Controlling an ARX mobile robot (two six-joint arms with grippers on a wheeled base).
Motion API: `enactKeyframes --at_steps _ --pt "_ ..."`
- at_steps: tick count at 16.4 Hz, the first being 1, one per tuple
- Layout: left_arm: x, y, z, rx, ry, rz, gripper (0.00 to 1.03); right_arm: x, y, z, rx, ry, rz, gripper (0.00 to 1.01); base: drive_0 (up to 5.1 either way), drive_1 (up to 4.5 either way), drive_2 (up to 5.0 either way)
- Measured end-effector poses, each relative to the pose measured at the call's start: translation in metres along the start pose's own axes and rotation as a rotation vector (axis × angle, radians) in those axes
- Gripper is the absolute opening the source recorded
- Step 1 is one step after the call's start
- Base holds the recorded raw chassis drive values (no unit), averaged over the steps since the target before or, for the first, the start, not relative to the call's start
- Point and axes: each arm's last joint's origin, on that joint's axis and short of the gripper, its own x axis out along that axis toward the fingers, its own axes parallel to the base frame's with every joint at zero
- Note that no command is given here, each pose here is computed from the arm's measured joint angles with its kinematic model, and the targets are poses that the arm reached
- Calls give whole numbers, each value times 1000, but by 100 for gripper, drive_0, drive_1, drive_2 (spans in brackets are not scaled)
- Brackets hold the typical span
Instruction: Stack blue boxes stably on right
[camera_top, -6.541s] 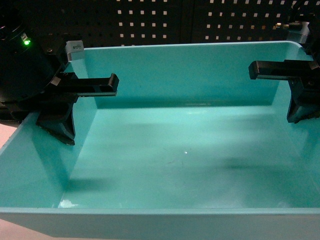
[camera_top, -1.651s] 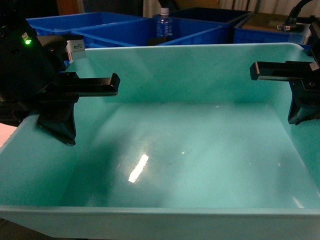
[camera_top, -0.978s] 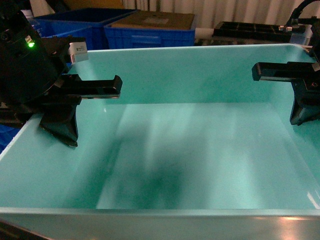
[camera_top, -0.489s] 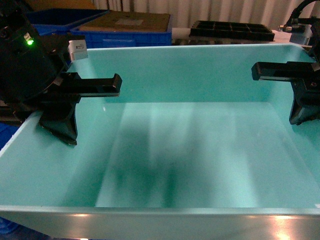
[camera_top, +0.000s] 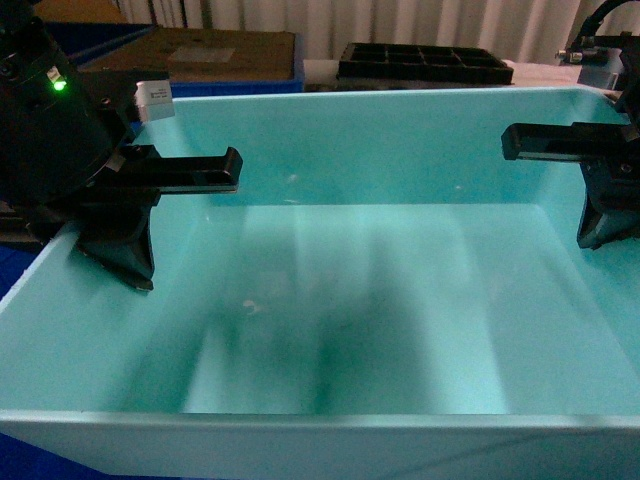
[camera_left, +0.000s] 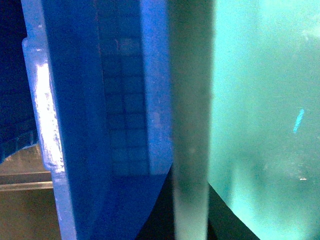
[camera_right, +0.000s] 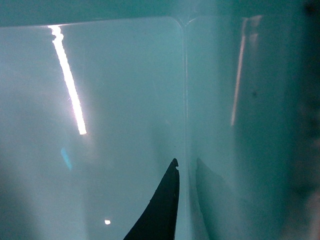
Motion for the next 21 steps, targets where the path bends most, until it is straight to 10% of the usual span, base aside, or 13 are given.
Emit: enactKeyframes --at_steps 21 --pt "0 3 0 -6 0 6 2 0 4 -1 -4 -1 4 8 -121 97 97"
